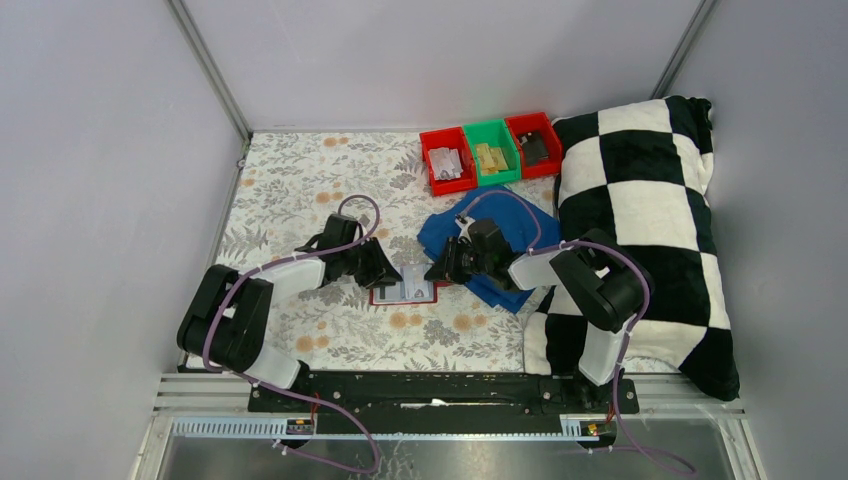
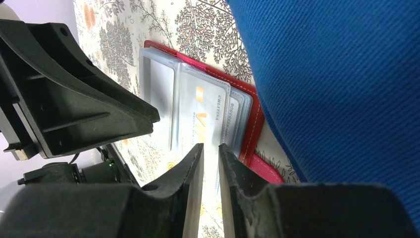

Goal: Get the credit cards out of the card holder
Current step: Remove the credit card from the card holder.

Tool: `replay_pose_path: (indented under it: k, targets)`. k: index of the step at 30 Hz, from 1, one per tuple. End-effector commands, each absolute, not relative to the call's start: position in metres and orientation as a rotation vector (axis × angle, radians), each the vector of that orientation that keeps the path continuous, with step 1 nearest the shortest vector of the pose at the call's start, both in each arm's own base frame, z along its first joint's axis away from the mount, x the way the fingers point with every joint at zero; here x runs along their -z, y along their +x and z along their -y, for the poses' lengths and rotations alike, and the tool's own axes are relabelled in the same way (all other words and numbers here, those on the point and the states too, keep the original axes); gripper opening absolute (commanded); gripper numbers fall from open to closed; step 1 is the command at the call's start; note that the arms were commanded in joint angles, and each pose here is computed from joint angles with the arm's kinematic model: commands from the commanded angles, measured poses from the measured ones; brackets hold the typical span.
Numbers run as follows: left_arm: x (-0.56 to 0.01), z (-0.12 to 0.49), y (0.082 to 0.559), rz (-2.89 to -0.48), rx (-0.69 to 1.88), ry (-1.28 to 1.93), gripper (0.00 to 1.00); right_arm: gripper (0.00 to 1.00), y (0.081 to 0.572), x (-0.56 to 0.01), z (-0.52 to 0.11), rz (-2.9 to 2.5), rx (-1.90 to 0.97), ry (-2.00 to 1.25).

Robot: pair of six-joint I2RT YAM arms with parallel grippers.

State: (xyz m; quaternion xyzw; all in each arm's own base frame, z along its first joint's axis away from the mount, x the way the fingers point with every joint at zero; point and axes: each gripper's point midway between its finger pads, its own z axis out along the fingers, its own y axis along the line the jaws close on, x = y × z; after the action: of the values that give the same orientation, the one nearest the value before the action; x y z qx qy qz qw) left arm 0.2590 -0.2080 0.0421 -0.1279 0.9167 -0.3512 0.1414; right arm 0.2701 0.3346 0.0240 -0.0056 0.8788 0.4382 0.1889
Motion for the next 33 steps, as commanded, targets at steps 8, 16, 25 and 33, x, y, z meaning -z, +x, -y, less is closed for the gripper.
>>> replay_pose_path:
  k: [8,16,25,33]
  targets:
    - [-0.043,0.209,0.265,-2.620,1.021,-0.337,0.30,0.25,0.265,-0.022,-0.336,-2.477,-1.229,-0.067]
    - [-0.038,0.204,0.263,-2.636,0.993,-0.342,0.31,0.24,0.254,-0.018,-0.354,-2.500,-1.280,-0.137]
    - [-0.029,0.195,0.260,-2.646,0.983,-0.356,0.32,0.20,0.251,-0.008,-0.360,-2.526,-1.293,-0.116]
    - [-0.016,0.188,0.257,-2.682,0.928,-0.357,0.33,0.08,0.252,0.004,-0.357,-2.547,-1.322,-0.061]
